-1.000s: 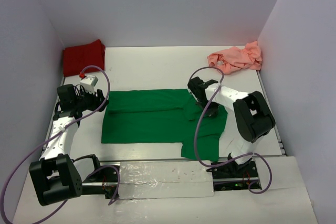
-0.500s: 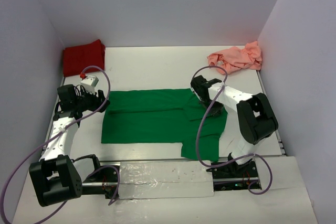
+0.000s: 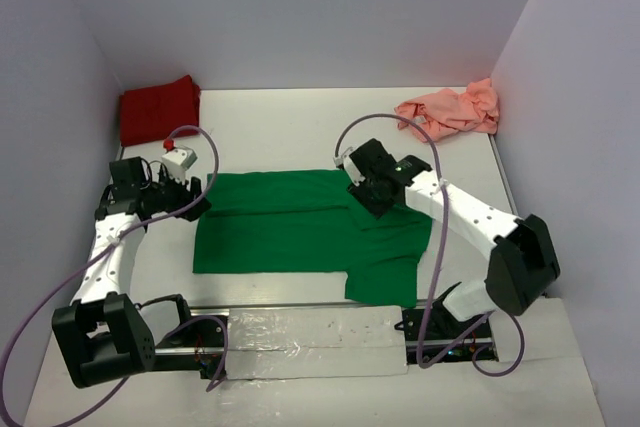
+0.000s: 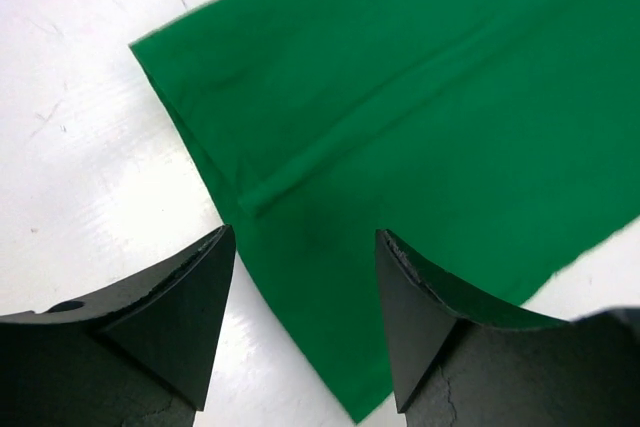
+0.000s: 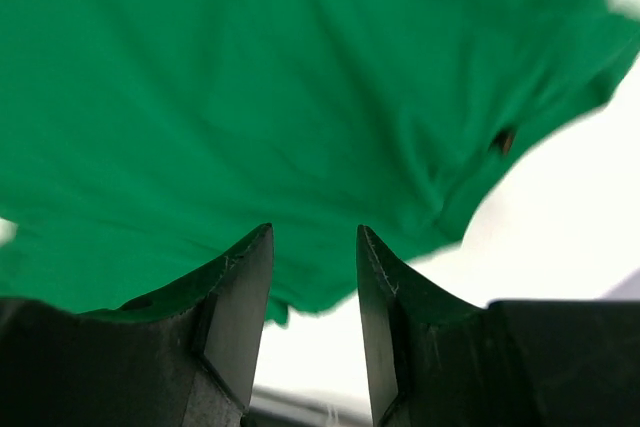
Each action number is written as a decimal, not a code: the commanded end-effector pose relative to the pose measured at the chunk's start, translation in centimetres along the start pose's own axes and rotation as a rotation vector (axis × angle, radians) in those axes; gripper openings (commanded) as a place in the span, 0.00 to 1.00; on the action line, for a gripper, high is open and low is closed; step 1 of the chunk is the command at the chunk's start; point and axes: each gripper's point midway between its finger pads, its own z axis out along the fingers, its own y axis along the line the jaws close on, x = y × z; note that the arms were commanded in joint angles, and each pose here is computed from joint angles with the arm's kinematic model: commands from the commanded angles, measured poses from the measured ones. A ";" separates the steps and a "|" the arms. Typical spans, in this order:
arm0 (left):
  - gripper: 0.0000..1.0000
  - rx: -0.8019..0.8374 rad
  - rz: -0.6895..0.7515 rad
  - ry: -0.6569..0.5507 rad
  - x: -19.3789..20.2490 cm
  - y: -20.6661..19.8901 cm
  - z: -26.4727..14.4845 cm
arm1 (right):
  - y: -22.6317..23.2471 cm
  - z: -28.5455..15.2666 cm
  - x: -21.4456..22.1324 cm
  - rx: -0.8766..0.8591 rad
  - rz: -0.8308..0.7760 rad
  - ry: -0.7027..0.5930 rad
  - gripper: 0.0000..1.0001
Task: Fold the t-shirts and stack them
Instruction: Fold the flattened tshirt in 1/3 of the way
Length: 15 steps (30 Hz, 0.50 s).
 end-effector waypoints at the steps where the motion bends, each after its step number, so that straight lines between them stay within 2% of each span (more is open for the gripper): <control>1: 0.67 0.080 0.108 0.097 1.3 -1.7 -1.6 | -0.1 -3.2 -5.1 -0.019 0.044 -0.235 0.47; 5: 0.66 0.157 0.222 0.255 5.3 -2.3 -2.6 | -0.5 -3.6 -6.6 -0.008 0.058 -0.287 0.47; 6: 0.66 0.189 0.207 0.339 7.3 -2.7 -3.1 | -0.5 -3.4 -6.7 -0.004 0.062 -0.286 0.47; 9: 0.66 0.233 0.221 0.476 10.8 -2.4 -3.9 | -0.6 -3.2 -7.0 -0.001 0.070 -0.291 0.47; 12: 0.66 0.178 0.199 0.536 12.6 -0.8 -4.5 | -0.4 -2.9 -6.9 -0.006 0.072 -0.300 0.47; 15: 0.66 0.128 0.178 0.535 13.1 0.3 -5.3 | -0.7 -2.5 -6.6 0.017 0.076 -0.294 0.47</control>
